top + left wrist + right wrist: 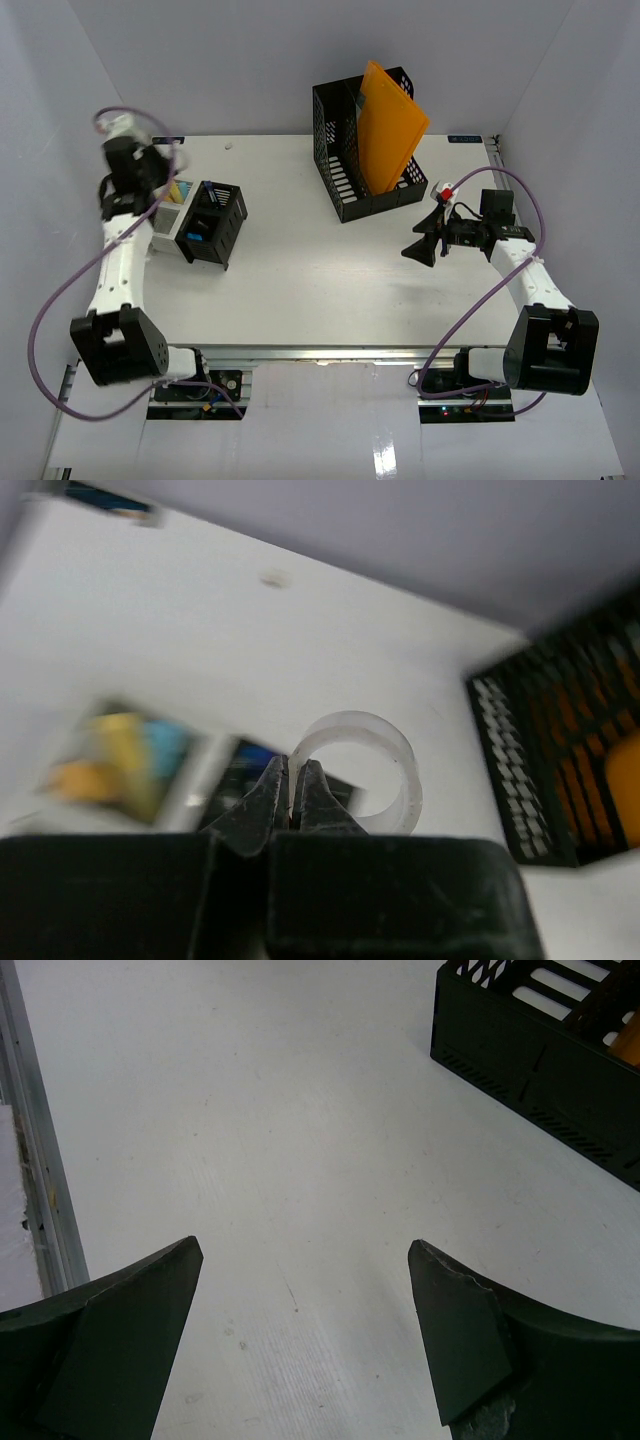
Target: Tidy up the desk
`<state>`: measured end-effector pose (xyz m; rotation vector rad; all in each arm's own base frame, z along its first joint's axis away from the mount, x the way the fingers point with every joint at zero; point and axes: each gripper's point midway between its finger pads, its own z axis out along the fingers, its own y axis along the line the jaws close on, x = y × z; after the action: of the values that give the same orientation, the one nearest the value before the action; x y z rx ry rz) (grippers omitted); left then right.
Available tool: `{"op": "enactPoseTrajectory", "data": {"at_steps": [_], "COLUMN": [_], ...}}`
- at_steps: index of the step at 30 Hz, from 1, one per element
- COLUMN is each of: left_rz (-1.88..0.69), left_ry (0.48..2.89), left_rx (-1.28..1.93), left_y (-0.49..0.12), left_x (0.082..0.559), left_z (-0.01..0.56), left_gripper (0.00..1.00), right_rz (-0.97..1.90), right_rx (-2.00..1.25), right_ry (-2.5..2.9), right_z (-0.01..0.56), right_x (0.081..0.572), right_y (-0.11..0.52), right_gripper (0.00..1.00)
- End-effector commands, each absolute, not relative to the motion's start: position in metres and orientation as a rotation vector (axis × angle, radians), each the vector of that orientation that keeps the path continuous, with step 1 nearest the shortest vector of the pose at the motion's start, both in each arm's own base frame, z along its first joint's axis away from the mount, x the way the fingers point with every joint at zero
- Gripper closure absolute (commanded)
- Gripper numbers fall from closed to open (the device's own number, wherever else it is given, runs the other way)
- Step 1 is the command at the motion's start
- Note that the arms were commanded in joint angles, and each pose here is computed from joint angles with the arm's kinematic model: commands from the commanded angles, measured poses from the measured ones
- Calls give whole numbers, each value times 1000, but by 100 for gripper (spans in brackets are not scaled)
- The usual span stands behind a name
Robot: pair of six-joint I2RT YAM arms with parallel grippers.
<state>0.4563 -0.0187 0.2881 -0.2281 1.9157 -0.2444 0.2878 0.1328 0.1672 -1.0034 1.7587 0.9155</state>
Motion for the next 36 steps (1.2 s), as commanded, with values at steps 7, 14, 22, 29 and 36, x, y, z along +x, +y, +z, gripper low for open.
{"op": "enactPoseTrajectory", "data": {"at_steps": [7,14,22,29,36], "left_rz": [-54,-107,-97,-139,-201], "left_ry": [1854,1922,1999,1956,1830], "left_rx": [-1120,-1100,-1083,-1034,-987], "left_y": [147,145,144,137,127], "left_x": [383,397,400,399,391], "left_z": [191,176,154,178,231], "left_gripper": [100,100,74,37,34], "right_rz": [916,914,915,911,912], "right_rx": [-1006,-1003,-1001,-999,-996], "right_ry": [1712,1712,1714,1715,1713], "right_z": [181,181,180,181,181], "right_x": [286,287,287,287,287], "right_y": [132,131,130,130,129], "right_gripper": [10,10,10,10,10]}}
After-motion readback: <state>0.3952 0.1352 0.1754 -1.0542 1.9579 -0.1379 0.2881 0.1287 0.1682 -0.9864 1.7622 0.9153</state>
